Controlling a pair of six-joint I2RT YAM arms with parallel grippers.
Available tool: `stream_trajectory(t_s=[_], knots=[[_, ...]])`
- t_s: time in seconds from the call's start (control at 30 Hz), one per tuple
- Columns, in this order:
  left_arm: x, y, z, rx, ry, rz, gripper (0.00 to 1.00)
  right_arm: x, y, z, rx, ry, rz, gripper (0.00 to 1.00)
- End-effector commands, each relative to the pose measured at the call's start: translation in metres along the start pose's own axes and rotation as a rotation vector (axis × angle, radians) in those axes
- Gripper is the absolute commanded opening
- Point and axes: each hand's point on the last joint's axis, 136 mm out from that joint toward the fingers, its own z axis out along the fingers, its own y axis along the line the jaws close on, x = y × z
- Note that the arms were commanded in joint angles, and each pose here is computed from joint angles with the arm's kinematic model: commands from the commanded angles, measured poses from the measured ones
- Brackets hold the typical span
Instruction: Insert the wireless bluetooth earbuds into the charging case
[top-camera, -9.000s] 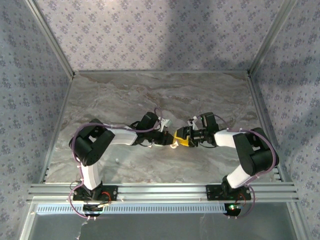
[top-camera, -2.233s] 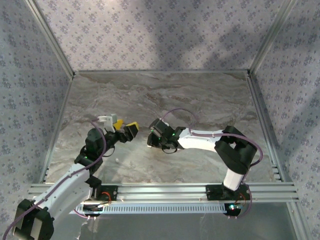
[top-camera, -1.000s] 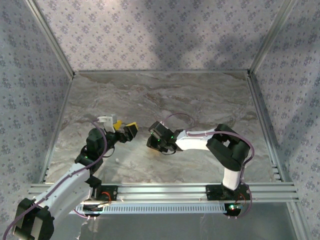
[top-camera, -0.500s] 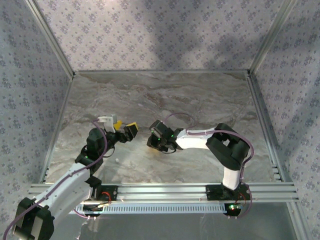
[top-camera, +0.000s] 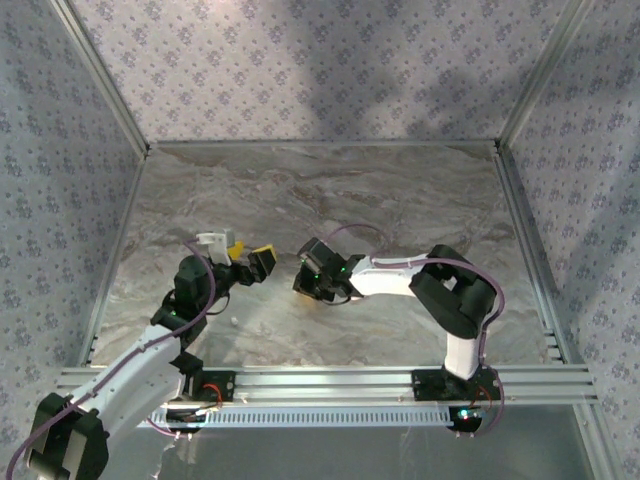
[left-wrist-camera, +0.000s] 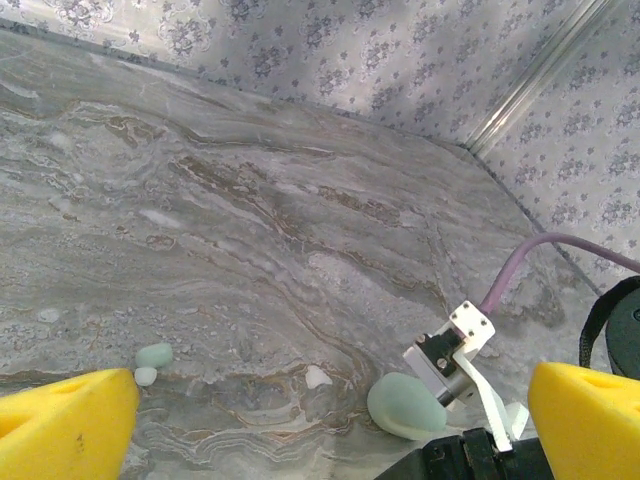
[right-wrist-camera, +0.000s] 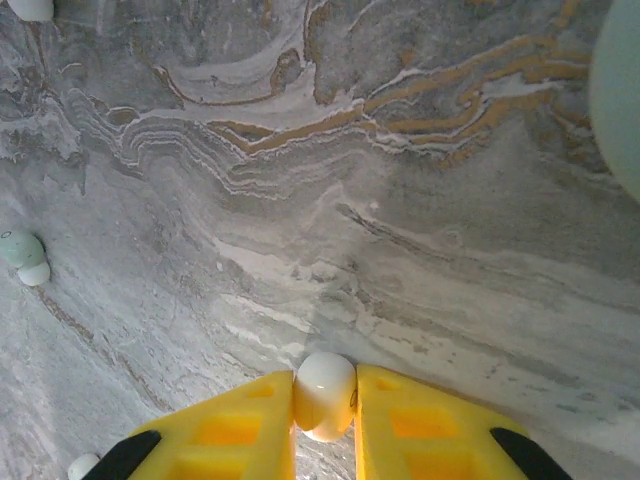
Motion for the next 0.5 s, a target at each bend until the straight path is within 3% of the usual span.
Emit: stream_trajectory(t_s=[0.0, 0.47], knots=[[-0.008, -0.004, 0.0, 0.01, -0.029, 0.012, 1.0, -0.006, -0.001, 0.0, 0.035, -0.024, -0.041, 0.2], [-0.004, -0.004, 0.005, 0.013, -0.012, 0.006, 1.0, 0.0, -0.001, -0.055, 0.149, -0.088, -0.234, 0.2]])
